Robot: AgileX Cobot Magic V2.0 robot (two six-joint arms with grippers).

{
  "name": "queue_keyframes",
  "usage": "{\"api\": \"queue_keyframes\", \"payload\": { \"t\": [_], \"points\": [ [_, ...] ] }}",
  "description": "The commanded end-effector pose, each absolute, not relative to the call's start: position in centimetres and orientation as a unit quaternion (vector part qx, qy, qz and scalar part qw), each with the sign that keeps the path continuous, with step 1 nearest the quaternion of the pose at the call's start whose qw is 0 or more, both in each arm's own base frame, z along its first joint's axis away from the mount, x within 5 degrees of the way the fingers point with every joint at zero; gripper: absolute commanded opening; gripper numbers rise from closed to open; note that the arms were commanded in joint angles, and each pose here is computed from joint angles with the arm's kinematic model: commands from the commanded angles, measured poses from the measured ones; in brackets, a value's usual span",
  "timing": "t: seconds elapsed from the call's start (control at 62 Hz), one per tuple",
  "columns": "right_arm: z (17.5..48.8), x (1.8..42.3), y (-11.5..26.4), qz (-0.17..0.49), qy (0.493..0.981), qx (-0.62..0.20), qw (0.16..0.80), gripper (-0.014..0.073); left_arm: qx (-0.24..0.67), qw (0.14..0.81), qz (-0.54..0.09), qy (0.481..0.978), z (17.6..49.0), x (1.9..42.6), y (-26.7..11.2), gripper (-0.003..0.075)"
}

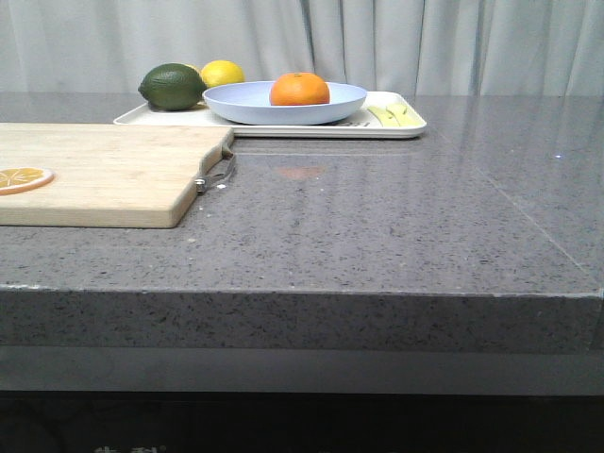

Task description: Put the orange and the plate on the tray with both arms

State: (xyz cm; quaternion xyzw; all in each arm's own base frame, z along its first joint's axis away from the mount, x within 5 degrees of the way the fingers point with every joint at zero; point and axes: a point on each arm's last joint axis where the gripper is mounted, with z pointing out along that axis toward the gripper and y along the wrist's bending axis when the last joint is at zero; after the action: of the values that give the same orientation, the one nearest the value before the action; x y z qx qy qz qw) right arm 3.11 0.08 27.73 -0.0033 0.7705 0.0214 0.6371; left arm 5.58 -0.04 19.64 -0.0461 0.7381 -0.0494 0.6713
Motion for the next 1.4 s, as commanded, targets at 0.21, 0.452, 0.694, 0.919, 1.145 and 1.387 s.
{"api": "queue_keyframes", "payload": {
  "t": [0.21,0.452,0.694,0.919,1.145,1.387],
  "points": [
    [29.1,3.2,0.0,0.015,0.741,-0.006,0.671,-0.0111,-0.049,0.708,-0.058,0.702,20.4,5.5,-0.1,-0.0017],
    [29.0,3.7,-0.1,-0.016,0.707,-0.022,0.707,-0.0111,-0.049,0.708,-0.058,0.702,20.4,5.5,-0.1,-0.0017],
    [23.9,5.0,0.2,0.014,0.668,-0.015,0.744,-0.0111,-0.049,0.708,-0.058,0.702,20.4,5.5,-0.1,-0.0017],
    [19.6,5.5,0.3,0.033,0.714,-0.001,0.699,-0.0111,-0.049,0.708,-0.058,0.702,20.4,5.5,-0.1,-0.0017],
    [19.6,5.5,0.3,0.033,0.714,-0.002,0.699,-0.0111,-0.049,0.708,-0.058,0.702,20.4,5.5,-0.1,-0.0017],
    [19.6,5.5,0.3,0.033,0.714,-0.002,0.699,-0.0111,-0.049,0.708,-0.058,0.702,20.4,5.5,-0.1,-0.0017]
  ]
}}
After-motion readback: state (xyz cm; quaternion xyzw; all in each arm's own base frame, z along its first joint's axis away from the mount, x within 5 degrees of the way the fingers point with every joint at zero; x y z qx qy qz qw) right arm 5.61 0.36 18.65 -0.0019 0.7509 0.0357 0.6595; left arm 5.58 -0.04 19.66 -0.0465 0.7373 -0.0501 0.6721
